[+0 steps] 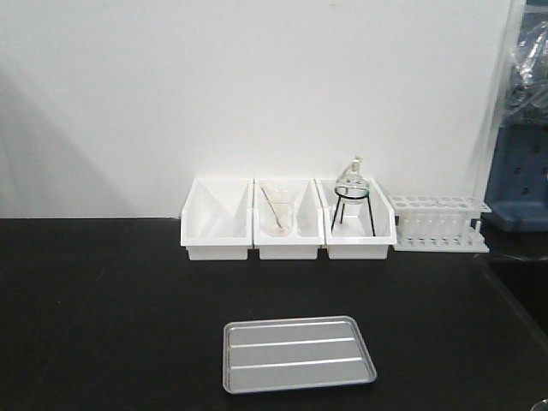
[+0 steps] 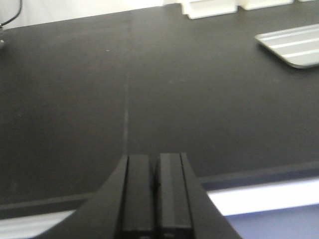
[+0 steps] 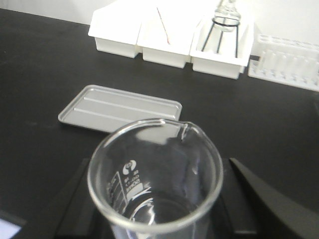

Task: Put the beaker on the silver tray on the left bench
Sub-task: 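Drive the base up to the silver tray bench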

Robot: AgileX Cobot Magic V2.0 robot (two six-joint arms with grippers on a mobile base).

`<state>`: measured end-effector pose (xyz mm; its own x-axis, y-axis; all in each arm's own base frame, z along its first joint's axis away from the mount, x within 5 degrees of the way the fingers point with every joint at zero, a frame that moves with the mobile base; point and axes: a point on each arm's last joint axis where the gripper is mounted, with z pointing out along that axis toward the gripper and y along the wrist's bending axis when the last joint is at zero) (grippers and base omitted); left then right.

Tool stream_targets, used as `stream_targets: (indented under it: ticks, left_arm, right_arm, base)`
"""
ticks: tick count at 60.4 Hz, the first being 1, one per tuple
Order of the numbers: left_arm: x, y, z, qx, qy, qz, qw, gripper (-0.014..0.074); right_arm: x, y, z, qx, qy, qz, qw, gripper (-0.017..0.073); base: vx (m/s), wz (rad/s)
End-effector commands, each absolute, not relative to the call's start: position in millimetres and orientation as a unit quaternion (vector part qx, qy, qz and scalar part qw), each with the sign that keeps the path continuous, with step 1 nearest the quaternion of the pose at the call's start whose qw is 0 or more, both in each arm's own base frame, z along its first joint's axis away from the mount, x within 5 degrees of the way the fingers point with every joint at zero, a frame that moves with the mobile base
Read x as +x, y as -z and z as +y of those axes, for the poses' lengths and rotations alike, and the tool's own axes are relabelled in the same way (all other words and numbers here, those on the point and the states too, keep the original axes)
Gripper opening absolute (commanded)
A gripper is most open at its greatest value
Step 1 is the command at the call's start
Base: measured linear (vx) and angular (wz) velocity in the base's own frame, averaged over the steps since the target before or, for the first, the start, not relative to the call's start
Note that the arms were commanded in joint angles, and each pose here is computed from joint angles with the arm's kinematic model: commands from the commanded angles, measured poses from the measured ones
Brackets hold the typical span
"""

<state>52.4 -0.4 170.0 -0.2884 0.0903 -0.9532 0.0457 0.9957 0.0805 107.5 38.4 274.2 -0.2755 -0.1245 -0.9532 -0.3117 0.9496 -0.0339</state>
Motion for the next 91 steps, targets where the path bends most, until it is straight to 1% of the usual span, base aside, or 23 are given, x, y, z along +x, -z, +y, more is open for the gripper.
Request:
stream_targets:
  ticks: [1,27,58,73,78,83,88,91]
  left_arm:
    - [54.1,-170.2,-1.3,0.044,-0.014,0.783,0.62,0.0001]
    - [54.1,-170.2,-1.3,0.044,-0.014,0.783,0.62,0.0001]
    - [54.1,-170.2,-1.3,0.044,-0.014,0.783,0.62,0.0001]
    - [54.1,-170.2,-1.3,0.044,-0.014,0.783,0.62,0.0001]
    - [54.1,-170.2,-1.3,0.044,-0.014,0.783,0.62,0.0001]
    - [54.1,-170.2,-1.3,0.044,-0.014,0.783,0.62,0.0001]
    - [54.1,-170.2,-1.3,0.044,-0.014,0.783,0.62,0.0001]
    - [54.1,-170.2,-1.3,0.044,-0.014,0.783,0.62,0.0001]
  right_arm:
    - [108.4,-288.3,41.6,-0.151,-0.089,0.767,0.617,-0.0011]
    - [108.4,-288.3,41.6,-0.151,-0.089,0.767,0.617,-0.0011]
    - [108.4,-288.3,41.6,-0.151,-0.089,0.767,0.617,-0.0011]
    - [107.9,-295.3,46.6,-0.163,-0.115,0.739,0.643,-0.0011]
    - [109.9,-298.4,50.8,-0.18,-0.121,0.722,0.657,-0.0011]
    - [119.3,-296.7,61.7,-0.215,-0.13,0.708,0.66,-0.0011]
    - [137.8,-285.4,78.2,-0.238,-0.157,0.715,0.638,-0.0011]
    - [150.5,-277.1,88.2,-0.241,-0.179,0.724,0.621,-0.0011]
  base:
    - [0.32,0.26]
    - [0.21,0.06]
    - [0.04,-0.01]
    - [0.0,0.0]
    - [0.0,0.0]
    - [0.0,0.0]
    - [0.0,0.0]
    - [0.0,0.0]
